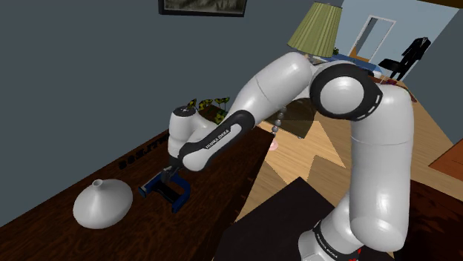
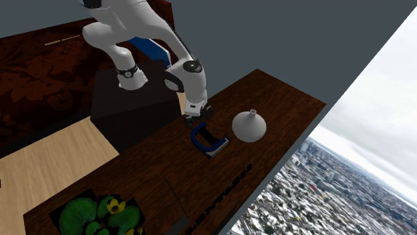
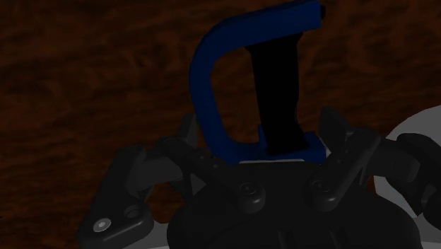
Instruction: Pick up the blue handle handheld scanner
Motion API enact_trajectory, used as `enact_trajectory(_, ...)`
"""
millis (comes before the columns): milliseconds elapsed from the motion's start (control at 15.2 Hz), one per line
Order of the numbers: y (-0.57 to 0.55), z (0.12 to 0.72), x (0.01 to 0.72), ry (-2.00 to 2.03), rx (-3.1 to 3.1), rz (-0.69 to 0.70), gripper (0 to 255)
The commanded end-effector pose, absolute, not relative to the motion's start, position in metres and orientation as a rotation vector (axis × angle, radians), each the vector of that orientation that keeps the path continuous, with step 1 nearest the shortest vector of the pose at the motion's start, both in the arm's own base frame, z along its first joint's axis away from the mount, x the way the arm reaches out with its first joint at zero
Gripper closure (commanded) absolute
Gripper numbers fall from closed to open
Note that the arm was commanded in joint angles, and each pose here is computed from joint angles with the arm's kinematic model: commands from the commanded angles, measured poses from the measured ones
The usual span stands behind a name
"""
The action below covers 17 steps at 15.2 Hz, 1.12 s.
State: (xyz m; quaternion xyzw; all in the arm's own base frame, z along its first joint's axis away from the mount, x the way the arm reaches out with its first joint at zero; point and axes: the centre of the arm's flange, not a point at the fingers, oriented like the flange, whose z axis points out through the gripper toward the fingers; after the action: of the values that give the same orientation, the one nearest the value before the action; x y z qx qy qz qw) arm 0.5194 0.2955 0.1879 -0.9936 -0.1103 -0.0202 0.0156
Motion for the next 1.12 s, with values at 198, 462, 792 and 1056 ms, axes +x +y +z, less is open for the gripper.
enact_trajectory(198, 0.334, 0.135, 0.539, -0.369, -3.099, -0.051, 0)
enact_trajectory(462, 0.339, 0.112, 0.541, -0.373, -3.1, -0.05, 0)
enact_trajectory(792, 0.339, 0.088, 0.541, -0.373, -3.1, -0.05, 0)
enact_trajectory(1056, 0.338, 0.088, 0.542, -0.373, -3.1, -0.05, 255)
